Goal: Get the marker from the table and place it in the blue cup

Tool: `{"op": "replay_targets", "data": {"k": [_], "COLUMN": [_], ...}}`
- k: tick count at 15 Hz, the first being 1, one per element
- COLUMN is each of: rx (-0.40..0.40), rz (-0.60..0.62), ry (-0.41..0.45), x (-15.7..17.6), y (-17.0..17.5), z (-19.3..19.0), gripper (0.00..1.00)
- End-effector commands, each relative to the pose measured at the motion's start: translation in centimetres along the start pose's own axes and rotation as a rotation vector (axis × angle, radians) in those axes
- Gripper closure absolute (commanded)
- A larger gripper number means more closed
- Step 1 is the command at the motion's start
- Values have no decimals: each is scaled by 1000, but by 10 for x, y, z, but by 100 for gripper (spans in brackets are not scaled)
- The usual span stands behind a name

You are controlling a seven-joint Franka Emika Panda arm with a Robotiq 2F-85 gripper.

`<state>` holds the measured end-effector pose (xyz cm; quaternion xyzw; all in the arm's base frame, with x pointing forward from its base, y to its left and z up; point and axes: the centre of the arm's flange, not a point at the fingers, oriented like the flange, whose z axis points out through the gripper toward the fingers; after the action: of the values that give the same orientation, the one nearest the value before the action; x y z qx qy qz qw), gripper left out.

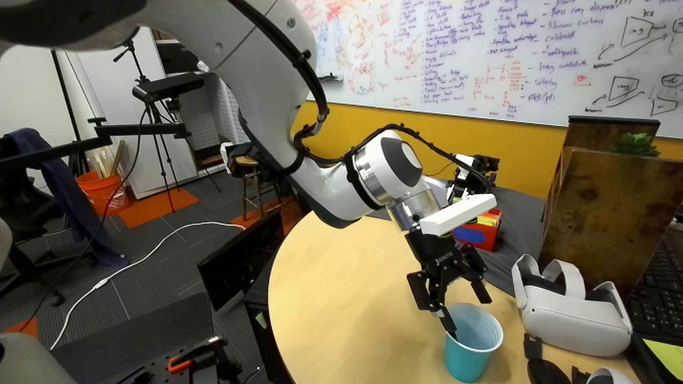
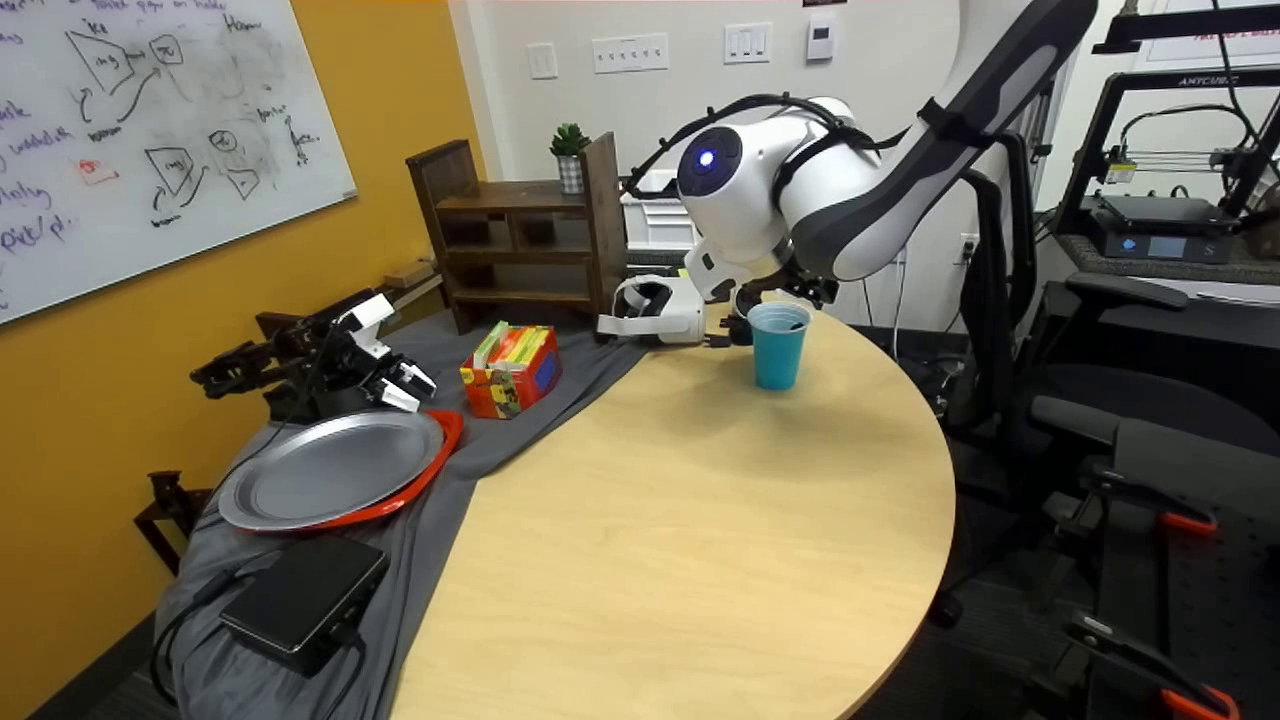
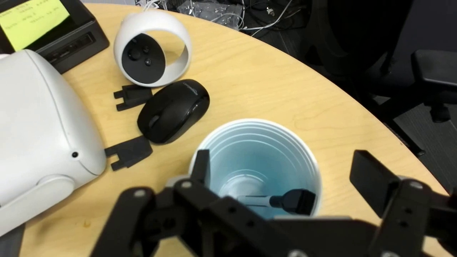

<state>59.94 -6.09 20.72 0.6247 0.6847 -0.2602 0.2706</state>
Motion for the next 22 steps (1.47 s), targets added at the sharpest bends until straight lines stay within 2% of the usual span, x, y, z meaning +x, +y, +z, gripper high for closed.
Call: {"op": "replay_targets", "data": {"k": [1, 9, 22], "rx": [-27, -75, -167], "rz": [41, 102, 204], "ry": [-38, -51, -19], "x": [-8, -25, -43], "y": [5, 8, 7], "z": [-12, -37, -86], "gripper": [0, 0, 0]}}
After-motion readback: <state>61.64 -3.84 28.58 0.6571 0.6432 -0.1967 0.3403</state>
